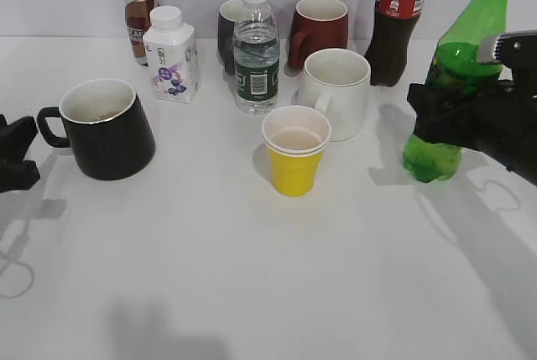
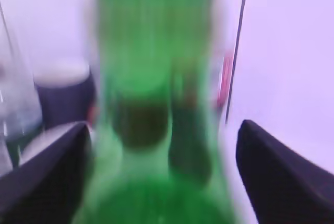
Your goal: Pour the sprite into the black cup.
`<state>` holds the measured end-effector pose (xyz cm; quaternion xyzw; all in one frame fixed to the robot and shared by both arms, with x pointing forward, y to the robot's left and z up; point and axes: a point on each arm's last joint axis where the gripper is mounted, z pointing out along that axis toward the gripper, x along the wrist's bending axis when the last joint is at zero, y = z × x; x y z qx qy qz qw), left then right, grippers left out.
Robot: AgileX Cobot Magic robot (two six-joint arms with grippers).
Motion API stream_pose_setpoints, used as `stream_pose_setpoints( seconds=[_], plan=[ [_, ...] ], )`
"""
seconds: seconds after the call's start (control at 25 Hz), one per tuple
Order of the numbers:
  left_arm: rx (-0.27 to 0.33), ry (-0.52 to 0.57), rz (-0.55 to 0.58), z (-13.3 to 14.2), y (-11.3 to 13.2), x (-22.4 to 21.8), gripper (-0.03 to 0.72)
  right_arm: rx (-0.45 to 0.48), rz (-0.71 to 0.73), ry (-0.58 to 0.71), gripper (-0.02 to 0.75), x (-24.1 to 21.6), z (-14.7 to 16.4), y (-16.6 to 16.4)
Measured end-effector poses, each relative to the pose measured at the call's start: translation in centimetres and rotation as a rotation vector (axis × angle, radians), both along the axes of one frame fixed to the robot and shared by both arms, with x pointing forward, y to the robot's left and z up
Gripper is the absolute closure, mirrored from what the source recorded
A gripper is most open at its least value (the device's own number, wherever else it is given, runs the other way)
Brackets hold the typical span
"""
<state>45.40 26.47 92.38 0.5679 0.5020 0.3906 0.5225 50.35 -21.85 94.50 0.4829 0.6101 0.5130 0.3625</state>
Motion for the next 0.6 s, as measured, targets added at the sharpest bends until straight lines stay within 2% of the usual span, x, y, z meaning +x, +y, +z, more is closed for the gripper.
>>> stream_pose_setpoints(
  seconds=[0.04, 0.12, 0.2, 0.36, 0.44, 0.48, 0.6],
  plan=[
    [-0.001, -0.014, -0.006, 0.3, 0.0, 0.0, 0.382, -0.003, 0.002, -0.008, 0.187, -0.1, 0.0, 0.0],
    [-0.004, -0.049, -0.014, 1.1, -0.1, -0.2, 0.382, -0.015, 0.007, -0.071, 0.108, -0.1, 0.4, 0.0],
    [-0.007, -0.094, -0.02, 2.2, -0.1, -0.4, 0.382, -0.019, 0.01, -0.162, 0.091, 0.0, 1.6, 0.0],
    [-0.002, -0.146, -0.016, 4.9, 0.1, -1.7, 0.382, -0.011, 0.009, -0.249, 0.085, 0.3, 5.0, 0.1],
    [0.016, -0.123, -0.008, 6.6, 0.3, -2.5, 0.382, -0.003, 0.008, -0.28, 0.085, 0.1, 7.7, 0.0],
    [0.033, -0.076, -0.002, 7.3, 0.4, -2.8, 0.382, 0.001, 0.009, -0.296, 0.084, -0.2, 9.1, 0.0],
    [0.07, 0.001, 0.029, 12.0, 1.0, -4.6, 0.382, -0.025, 0.04, -0.333, 0.082, -1.8, 12.9, -0.2]
  ],
)
